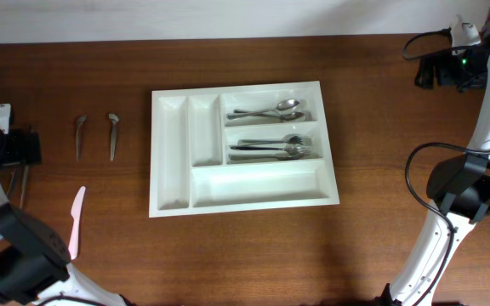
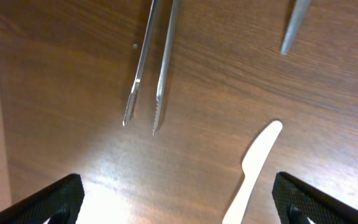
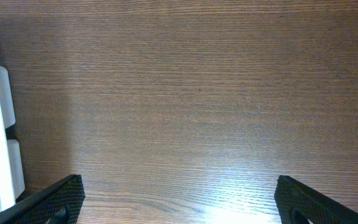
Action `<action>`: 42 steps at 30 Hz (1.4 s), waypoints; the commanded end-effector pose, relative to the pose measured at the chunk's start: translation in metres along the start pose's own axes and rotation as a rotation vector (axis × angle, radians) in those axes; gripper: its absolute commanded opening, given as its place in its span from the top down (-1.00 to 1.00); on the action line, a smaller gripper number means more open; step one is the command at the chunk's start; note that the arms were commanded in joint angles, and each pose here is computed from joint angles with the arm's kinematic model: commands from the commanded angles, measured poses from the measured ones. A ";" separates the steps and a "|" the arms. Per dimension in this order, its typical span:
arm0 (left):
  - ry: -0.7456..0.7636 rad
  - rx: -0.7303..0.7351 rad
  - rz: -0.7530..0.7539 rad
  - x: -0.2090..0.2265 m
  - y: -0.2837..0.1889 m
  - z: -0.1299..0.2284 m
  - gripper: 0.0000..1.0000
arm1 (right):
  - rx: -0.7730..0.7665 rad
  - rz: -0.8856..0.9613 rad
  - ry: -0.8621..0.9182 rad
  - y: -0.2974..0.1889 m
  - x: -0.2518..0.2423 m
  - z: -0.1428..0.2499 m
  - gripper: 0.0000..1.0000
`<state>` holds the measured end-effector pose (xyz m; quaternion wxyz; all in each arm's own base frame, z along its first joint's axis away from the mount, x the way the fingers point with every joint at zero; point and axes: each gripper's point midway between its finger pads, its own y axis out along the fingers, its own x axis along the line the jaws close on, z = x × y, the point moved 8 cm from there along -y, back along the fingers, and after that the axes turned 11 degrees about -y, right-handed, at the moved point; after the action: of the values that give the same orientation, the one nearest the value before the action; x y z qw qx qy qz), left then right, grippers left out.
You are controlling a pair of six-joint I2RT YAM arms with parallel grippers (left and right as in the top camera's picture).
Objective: Pack container
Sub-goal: 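Move the left gripper left over the silver tongs, then lower the left gripper and close it on the silver tongs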
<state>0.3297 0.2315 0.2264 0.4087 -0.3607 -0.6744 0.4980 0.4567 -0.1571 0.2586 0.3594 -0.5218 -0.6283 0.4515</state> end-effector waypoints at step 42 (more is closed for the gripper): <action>0.073 0.042 0.141 0.025 0.110 -0.021 -0.98 | -0.009 0.009 0.004 -0.006 -0.001 0.001 -0.97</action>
<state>0.3442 0.2855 0.1500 0.3857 -0.4198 -0.6383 0.5172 0.4567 -0.1571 0.2586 0.3594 -0.5218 -0.6283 0.4515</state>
